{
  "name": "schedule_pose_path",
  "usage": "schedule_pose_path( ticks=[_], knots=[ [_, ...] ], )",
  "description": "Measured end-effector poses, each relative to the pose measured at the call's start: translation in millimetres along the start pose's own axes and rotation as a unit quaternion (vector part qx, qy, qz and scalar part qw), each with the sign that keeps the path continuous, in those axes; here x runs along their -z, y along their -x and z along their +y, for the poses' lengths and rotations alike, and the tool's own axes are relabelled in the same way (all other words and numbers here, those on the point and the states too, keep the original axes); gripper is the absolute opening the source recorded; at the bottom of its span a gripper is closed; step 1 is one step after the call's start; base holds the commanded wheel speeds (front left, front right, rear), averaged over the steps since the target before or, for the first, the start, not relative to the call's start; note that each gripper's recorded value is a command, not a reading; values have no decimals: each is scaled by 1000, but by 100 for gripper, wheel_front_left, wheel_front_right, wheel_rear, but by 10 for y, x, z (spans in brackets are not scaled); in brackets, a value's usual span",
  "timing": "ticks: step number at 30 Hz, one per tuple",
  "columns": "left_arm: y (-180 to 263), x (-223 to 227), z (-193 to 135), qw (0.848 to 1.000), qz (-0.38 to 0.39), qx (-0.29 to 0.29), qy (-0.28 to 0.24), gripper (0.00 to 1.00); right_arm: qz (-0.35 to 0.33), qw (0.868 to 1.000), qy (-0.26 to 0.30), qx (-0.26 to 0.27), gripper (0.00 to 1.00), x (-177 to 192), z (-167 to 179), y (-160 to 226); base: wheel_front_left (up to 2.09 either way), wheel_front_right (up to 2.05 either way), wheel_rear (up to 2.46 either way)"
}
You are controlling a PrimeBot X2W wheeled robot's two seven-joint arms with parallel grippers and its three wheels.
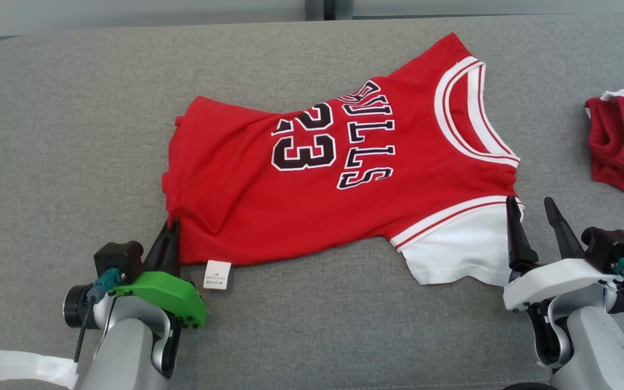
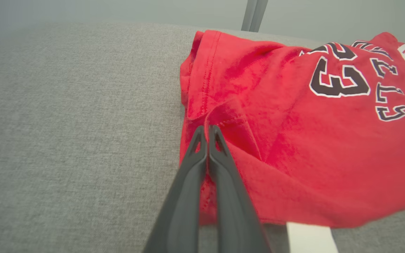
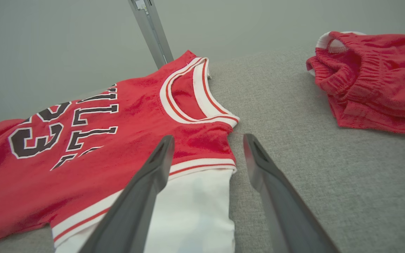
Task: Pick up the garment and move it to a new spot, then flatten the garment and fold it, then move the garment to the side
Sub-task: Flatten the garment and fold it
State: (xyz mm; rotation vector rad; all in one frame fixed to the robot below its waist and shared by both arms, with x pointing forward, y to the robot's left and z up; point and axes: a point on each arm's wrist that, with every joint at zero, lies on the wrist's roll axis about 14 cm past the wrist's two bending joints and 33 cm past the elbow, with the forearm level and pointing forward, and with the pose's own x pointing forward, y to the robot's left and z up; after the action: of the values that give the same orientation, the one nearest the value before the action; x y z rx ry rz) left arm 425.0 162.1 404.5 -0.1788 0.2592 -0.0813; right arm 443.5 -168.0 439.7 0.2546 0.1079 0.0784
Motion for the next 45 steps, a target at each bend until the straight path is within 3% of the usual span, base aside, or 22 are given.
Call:
schedule_pose_path(
  ticks=[11, 12, 13, 14, 25, 35, 45],
  knots=[
    [-115, 153, 164, 999, 27, -46, -6, 0, -12, 999, 1, 42, 100, -94, -292, 150, 0, 0, 0],
    [-79, 166, 182, 998, 28, -50, -7, 5, -14, 999, 1, 44, 100, -110, -298, 165, 0, 0, 0],
    [-41, 174, 200, 998, 29, -53, -8, 47, -16, 999, 0, 45, 100, -125, -300, 182, 0, 0, 0],
    [-6, 177, 218, 998, 28, -56, -6, 100, -18, 999, -1, 45, 100, -139, -296, 197, 0, 0, 0],
    [382, -79, 406, 996, -28, -88, -1, 100, -43, 999, 15, 22, 100, -312, -99, 281, 0, 0, 0],
    [706, -166, 246, 996, -59, -70, -2, 100, -45, 997, 61, 8, 100, -331, 20, 501, 0, 0, 0],
    [869, -198, 94, 996, -73, -51, -11, 100, -44, 996, 71, 6, 100, -299, 50, 697, 0, 0, 0]
  ],
)
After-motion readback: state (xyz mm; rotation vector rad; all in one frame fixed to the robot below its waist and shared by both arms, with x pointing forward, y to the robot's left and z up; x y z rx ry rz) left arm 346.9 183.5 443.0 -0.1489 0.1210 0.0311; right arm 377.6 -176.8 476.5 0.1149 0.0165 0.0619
